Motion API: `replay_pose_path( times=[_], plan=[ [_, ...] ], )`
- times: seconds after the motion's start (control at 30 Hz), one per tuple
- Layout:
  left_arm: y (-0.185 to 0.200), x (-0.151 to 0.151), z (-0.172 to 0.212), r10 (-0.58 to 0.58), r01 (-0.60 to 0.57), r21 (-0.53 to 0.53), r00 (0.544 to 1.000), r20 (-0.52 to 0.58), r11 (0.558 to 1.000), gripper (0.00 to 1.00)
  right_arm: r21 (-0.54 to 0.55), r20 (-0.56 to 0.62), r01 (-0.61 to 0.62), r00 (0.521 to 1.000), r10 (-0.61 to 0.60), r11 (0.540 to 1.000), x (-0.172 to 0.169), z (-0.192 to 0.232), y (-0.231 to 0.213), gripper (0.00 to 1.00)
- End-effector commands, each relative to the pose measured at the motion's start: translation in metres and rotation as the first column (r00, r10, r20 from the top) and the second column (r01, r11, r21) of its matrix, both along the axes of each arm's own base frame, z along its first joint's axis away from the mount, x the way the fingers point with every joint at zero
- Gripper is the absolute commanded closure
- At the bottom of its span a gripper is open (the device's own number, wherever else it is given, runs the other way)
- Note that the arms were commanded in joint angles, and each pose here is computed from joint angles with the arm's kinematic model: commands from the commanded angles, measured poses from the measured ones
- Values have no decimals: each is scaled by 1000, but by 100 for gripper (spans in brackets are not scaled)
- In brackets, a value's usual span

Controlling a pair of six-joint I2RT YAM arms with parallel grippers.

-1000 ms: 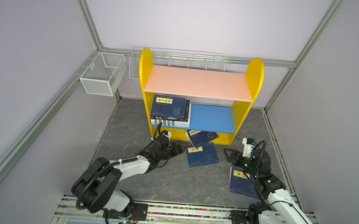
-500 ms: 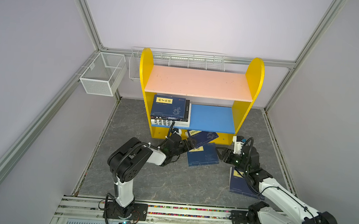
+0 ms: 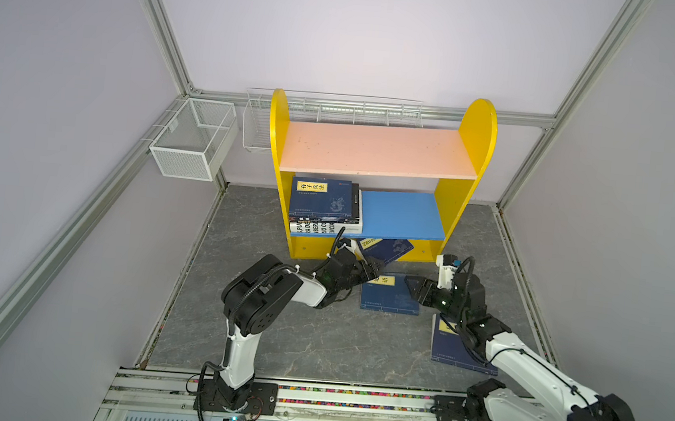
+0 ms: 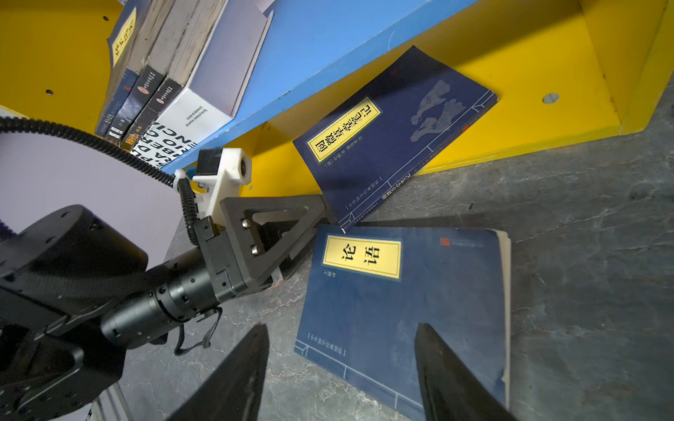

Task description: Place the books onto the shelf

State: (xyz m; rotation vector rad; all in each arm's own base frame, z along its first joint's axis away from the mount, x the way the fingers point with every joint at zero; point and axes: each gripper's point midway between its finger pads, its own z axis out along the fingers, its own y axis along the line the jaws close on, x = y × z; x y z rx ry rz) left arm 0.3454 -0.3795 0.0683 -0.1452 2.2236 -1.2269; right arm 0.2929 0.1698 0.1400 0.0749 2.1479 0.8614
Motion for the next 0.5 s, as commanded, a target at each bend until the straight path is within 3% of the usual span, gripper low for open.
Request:
replay_pose_path(
  times=[0.0, 0.13, 0.47],
  plan=[
    [-16, -19, -4, -17, 17, -26, 1000, -20, 1000, 15, -28, 16, 9, 1000, -9, 1000, 3, 3, -2, 33],
    [-21, -25, -3, -10, 10, 1, 1000, -1, 1000, 15, -60, 22, 31, 999, -30, 998, 6, 2, -6, 33],
    [7, 10, -14, 213, -212, 150, 977, 10, 966, 15, -88, 37, 25, 999, -21, 996, 10, 6, -6, 33]
  ],
)
